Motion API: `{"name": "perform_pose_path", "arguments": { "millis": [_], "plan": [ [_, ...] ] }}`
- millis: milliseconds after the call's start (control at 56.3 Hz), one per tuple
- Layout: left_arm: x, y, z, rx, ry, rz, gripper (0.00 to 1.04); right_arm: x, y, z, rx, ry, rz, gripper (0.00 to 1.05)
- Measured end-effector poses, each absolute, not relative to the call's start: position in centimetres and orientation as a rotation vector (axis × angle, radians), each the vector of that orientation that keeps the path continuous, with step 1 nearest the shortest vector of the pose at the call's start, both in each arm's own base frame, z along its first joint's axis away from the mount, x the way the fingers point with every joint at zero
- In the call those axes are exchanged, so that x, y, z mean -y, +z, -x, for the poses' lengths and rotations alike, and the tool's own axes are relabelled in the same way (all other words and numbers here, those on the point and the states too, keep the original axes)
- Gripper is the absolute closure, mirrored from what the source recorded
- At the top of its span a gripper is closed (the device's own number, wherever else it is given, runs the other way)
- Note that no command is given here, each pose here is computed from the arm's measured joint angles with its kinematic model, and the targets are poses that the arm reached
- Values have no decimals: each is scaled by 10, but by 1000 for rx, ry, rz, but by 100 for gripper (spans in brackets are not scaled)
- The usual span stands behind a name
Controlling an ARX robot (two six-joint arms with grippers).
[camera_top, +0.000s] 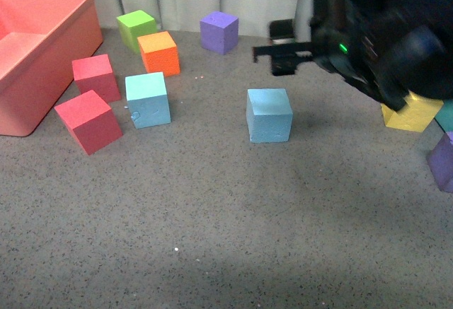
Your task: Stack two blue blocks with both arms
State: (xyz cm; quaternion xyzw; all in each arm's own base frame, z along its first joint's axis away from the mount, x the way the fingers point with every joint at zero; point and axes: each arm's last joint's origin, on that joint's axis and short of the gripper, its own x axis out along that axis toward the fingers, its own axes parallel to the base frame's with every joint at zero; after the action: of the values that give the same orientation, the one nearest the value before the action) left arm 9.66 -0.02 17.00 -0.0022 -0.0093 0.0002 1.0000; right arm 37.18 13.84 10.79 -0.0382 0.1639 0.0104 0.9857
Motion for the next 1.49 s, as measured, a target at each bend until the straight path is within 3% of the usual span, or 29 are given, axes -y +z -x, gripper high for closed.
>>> {"name": "perform_pose_path", "arguments": {
  "millis": [71, 142, 320, 782, 1492],
  "plan": [
    [0, 170, -97, 19, 0, 4, 7, -112, 129, -347, -97, 13, 9, 58],
    [0, 170, -97, 18, -1, 4, 7, -84, 158, -318, 35, -8, -22, 76],
    [0, 170, -97, 18, -1, 4, 7, -57, 151, -276, -32, 4, 8, 104],
    [0, 170, -97, 19, 0, 4, 7, -18, 161, -195, -16, 3, 2, 104],
    [0, 170, -97, 19, 0, 4, 7, 0, 164, -138, -8, 1, 0, 104]
  ]
}}
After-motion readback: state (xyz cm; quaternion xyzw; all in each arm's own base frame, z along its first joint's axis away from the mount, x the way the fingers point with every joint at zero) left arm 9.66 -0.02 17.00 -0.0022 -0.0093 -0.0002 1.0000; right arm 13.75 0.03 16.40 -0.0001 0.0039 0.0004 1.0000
